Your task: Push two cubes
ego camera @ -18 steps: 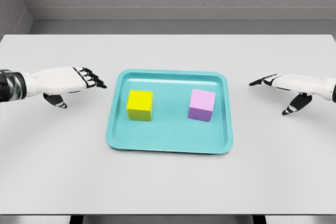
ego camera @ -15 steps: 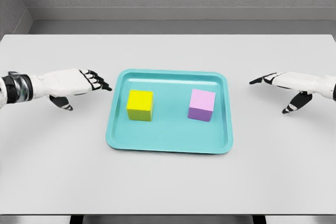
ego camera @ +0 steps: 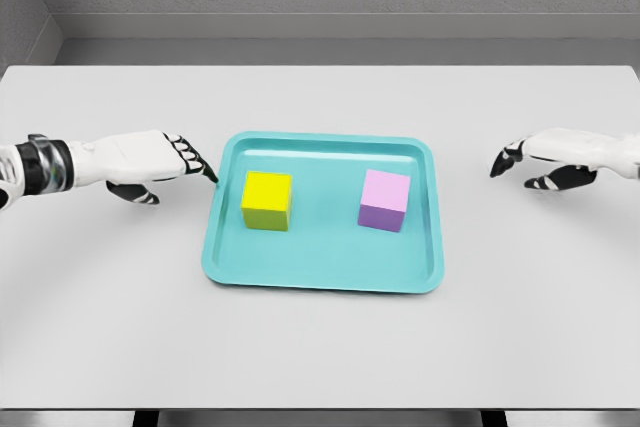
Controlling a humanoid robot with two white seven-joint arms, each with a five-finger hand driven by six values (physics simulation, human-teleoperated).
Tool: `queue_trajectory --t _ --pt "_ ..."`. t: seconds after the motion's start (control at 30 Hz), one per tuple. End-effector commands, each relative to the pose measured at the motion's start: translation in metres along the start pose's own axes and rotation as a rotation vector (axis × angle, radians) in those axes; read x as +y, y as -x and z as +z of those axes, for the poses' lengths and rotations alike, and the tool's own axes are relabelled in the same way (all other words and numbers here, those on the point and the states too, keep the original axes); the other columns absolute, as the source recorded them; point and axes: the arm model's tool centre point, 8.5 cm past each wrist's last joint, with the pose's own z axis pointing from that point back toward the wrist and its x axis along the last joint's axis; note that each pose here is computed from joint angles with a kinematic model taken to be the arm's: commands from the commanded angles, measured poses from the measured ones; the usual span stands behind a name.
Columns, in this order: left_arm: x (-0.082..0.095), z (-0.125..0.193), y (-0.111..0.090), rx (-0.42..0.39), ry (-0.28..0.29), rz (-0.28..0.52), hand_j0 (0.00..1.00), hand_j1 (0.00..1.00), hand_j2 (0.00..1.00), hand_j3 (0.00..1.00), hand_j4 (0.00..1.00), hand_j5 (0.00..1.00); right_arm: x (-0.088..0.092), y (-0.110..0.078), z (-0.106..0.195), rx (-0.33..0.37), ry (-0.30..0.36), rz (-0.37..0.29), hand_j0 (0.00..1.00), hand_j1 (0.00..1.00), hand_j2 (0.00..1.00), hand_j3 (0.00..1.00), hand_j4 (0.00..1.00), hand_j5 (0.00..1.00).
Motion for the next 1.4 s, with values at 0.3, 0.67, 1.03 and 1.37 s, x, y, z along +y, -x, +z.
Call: queue_trajectory --t 0.3,0.67,1.03,1.37 --pt "0.028 0.011 -0.013 -0.019 -0.054 -0.078 0.66 0.66 0.66 0.66 0.66 0.66 -0.019 -0.056 -0.049 -0.125 -0.115 0.203 0.14 0.14 0.14 0.14 0.14 0.14" --pt "0.045 0.013 -0.042 -0.079 -0.084 -0.161 0.59 0.59 0.59 0.59 0.59 0.59 -0.016 -0.096 -0.063 -0.218 -0.166 0.328 0.14 0.14 0.14 0.14 0.14 0.14" --pt "0.027 0.007 -0.027 -0.051 -0.047 -0.106 0.59 0.59 0.59 0.59 0.59 0.59 -0.01 -0.104 -0.07 -0.233 -0.192 0.358 0.14 0.14 0.14 0.14 0.14 0.14" --pt "0.021 -0.02 -0.026 -0.068 -0.072 -0.032 0.59 0.59 0.59 0.59 0.59 0.59 -0.004 -0.112 -0.083 -0.25 -0.213 0.38 0.14 0.14 0.14 0.14 0.14 0.14"
